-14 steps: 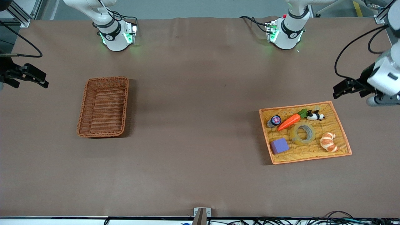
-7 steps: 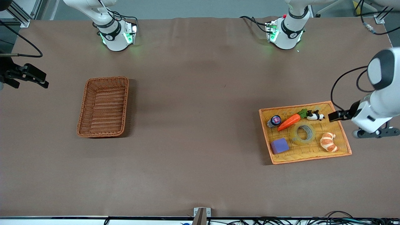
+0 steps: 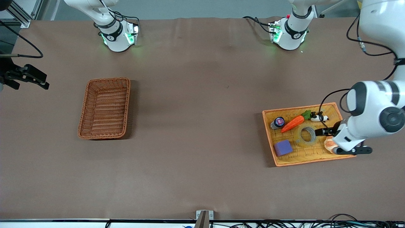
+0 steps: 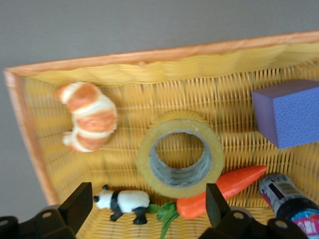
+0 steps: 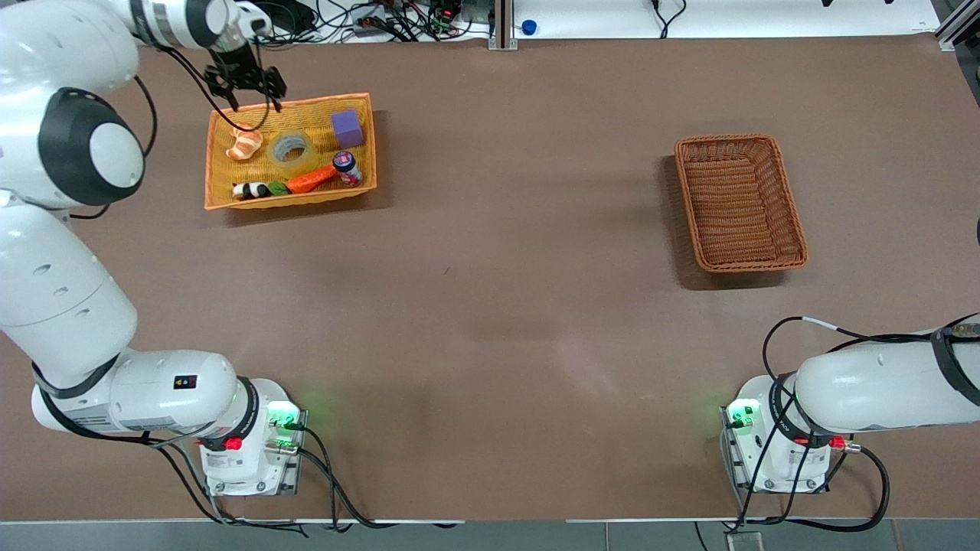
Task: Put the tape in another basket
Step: 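Move the left gripper down over the tape roll in the tray, then close the left gripper on the tape roll's rim and lift it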
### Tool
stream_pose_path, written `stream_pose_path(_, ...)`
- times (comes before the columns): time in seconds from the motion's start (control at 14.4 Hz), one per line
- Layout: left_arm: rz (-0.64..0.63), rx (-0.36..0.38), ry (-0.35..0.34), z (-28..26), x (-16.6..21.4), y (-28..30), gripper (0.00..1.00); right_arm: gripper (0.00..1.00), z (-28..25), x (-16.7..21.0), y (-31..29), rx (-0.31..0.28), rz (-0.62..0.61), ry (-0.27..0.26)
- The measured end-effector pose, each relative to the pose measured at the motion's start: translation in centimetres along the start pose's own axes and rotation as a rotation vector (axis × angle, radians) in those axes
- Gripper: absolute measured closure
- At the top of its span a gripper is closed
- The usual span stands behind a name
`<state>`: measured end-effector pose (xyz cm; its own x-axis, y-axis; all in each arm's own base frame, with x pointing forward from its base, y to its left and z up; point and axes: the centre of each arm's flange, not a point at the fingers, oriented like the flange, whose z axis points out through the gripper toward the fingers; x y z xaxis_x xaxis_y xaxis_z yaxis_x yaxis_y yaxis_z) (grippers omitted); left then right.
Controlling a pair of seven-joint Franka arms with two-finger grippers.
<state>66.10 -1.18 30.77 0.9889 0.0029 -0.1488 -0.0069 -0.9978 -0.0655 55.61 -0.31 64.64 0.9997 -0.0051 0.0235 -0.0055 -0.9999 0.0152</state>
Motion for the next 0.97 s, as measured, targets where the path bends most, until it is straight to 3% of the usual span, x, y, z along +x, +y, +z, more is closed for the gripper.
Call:
stream_pose_path(0.42,0.029,-0.015,-0.097,8.0,0.5,2.1,0.00,0.00,0.0,0.0,0.0,0.000,0.000,0.000)
stream_pose_path(0.97,-0.014,-0.022,-0.120,9.3,0.1,-0.9,0.00,0.00,0.0,0.0,0.0,0.000,0.000,0.000)
